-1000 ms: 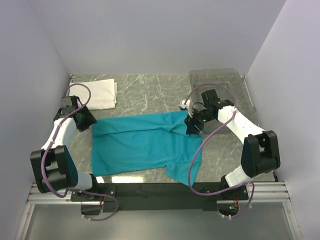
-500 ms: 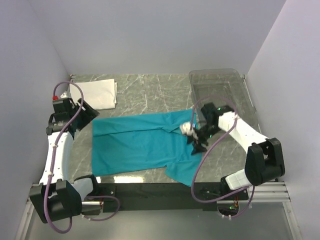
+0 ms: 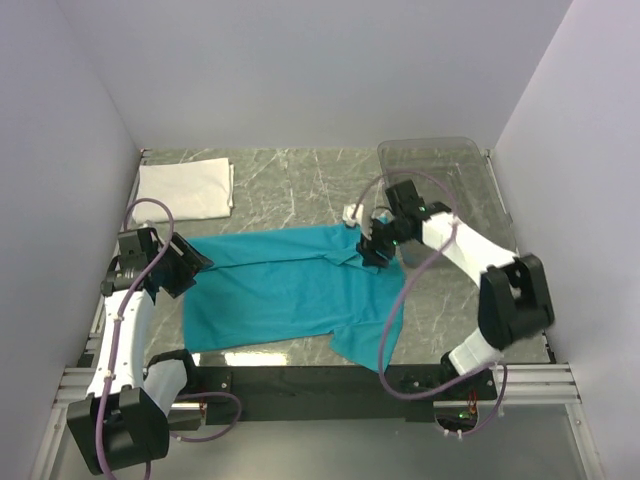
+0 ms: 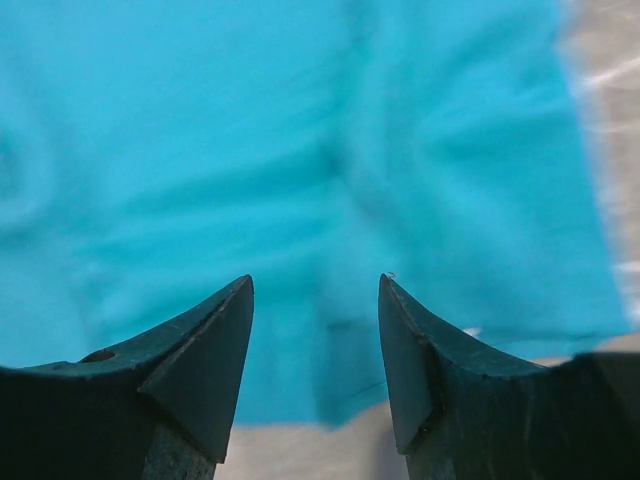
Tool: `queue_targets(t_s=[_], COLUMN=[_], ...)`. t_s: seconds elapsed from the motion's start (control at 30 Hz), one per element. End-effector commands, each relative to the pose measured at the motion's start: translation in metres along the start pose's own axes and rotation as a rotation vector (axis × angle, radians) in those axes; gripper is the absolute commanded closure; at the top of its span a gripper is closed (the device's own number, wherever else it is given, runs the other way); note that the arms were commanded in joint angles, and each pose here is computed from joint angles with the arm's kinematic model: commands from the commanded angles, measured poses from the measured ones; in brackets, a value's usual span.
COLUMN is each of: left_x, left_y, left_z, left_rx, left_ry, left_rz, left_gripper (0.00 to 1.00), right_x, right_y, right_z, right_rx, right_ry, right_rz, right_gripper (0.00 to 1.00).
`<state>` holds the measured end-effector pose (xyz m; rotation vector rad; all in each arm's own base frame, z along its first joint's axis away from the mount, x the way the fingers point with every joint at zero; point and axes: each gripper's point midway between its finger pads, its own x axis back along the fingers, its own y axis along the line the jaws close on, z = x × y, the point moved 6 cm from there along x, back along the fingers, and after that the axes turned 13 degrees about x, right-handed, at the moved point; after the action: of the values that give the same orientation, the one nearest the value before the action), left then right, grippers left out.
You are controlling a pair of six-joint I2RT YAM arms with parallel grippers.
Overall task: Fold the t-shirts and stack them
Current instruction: Fold the tshirt
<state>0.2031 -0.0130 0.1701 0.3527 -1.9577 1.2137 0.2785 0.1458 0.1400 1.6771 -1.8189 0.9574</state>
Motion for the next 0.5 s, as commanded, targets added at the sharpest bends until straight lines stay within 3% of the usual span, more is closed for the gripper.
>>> queue_targets(t_s=[0.0, 0.23, 0.47], left_x=[0.011, 0.013, 0.012], left_y=[-0.015, -0.011, -0.01], left_z=[-0.005, -0.001, 0.001], left_rx=[-0.016, -0.02, -0.024], left_ry=[-0.018, -0.021, -0.017], left_rz=[0.06, 0.07, 0.075], left_gripper=[0.28, 0.28, 0.28], right_x=[-0.008, -0.041, -0.056], right_y=[-0.045, -0.045, -0.05], right_z=[-0.013, -0.016, -0.011], right_rx=[0.004, 0.085, 0.072], right_ry=[0.014, 0.101, 0.161], right_rz=[0.079, -0.047, -0.039], right_gripper=[0.4, 0.41, 0.44])
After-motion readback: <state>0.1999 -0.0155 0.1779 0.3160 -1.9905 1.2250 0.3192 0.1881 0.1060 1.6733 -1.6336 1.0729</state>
